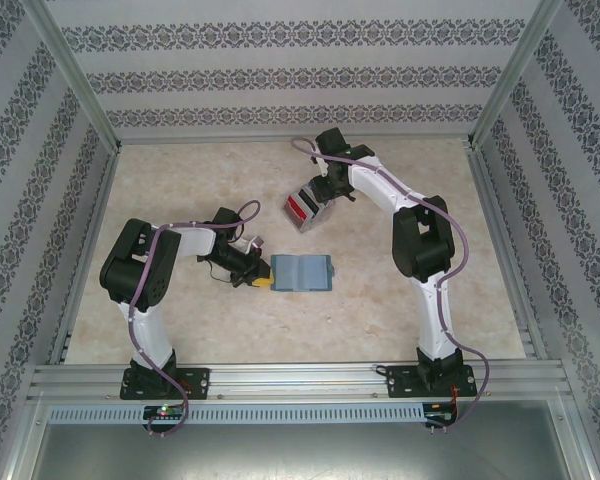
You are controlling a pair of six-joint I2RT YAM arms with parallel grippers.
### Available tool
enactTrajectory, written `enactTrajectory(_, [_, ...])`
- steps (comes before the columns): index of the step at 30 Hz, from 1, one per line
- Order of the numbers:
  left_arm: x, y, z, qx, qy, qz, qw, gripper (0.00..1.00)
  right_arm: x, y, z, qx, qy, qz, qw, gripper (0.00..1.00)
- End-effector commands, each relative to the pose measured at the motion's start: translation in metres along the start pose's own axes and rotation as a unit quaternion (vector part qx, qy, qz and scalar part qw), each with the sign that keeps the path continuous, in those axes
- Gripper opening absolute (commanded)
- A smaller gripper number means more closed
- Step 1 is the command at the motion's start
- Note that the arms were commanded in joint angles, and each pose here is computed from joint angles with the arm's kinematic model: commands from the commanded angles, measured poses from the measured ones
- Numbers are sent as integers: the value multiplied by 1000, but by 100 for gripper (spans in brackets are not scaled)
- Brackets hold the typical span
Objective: Put the credit cards into the card holder
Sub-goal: Move the storage box to the top-center of the table.
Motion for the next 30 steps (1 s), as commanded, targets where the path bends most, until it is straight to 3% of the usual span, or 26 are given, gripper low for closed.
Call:
enactTrajectory(1, [-5,3,2,0,-6,4,1000,0,-20,-12,-12,-1,33,-23,999,47])
enactTrajectory(9, [-6,3,1,6,-7,10,1000,0,-20,-11,-15,-4,43,-25,999,48])
enactTrajectory(15, [-9,2,1,9,-7,15,1000,0,-24,-14,-24,2,57,-31,998,55])
enactTrajectory(30, [-13,0,2,7,-4,20,1000,0,-26,-19,-27,-6,36,-42,998,37])
Point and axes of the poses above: each hand's point on the last joint's axis, 136 mm out from that joint toward the fingers, its own x axis out along the fingers, its own z axis along the line the jaws close on, y = z × x, the point moved 2 cm from there along -x, back along the fingers
